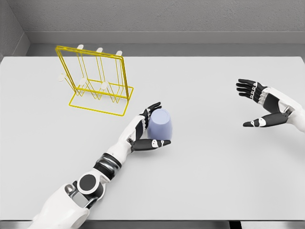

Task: Place the cup on the cup holder with both arms

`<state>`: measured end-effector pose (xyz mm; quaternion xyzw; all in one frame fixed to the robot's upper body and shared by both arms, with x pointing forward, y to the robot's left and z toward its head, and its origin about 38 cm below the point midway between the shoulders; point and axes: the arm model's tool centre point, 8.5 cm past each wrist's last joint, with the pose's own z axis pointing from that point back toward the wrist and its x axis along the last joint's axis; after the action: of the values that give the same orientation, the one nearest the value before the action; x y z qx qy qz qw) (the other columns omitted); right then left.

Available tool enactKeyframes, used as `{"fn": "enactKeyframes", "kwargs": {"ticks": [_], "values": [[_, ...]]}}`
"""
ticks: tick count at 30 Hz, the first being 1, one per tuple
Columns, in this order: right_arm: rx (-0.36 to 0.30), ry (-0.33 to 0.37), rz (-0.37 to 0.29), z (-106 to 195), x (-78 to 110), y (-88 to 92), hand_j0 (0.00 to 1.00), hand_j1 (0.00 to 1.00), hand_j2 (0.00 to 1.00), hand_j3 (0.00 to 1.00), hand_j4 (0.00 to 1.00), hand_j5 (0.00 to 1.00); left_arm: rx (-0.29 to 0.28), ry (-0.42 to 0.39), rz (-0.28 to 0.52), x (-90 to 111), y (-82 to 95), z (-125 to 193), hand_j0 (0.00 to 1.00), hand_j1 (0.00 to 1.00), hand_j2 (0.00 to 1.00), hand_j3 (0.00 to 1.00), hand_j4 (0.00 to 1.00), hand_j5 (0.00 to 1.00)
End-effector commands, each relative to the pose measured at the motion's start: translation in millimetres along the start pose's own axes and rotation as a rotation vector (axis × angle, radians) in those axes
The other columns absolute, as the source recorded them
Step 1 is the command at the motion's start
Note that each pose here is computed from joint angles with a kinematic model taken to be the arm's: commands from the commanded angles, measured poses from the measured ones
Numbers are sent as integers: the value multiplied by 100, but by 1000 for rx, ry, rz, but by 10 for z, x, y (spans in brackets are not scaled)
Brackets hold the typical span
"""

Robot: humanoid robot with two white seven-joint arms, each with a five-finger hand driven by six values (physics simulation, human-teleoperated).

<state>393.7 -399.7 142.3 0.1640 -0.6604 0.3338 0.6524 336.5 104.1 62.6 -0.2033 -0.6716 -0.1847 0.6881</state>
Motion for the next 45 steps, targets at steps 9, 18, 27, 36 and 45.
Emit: {"fn": "enactKeyframes", "kwargs": {"ticks": [9, 18, 27, 36, 45], "values": [[-5, -1, -4, 10, 3, -14, 100, 100, 100, 100, 100, 100, -8, 6, -17, -34, -14, 6, 56, 56, 56, 56, 56, 56], [-3, -1, -3, 7, 6, -11, 100, 100, 100, 100, 100, 100, -1, 8, -21, -42, 9, 5, 53, 53, 53, 53, 53, 53], [-4, -2, -5, 6, 1, -10, 100, 100, 100, 100, 100, 100, -22, -67, -12, 222, -17, 55, 53, 53, 53, 53, 53, 53], [-4, -2, -4, 7, 6, -11, 100, 100, 100, 100, 100, 100, -44, -129, -42, 544, 165, 41, 53, 53, 53, 53, 53, 53], [-3, -1, -3, 7, 6, -11, 100, 100, 100, 100, 100, 100, -48, -180, -24, 841, 463, -10, 53, 53, 53, 53, 53, 53]]}}
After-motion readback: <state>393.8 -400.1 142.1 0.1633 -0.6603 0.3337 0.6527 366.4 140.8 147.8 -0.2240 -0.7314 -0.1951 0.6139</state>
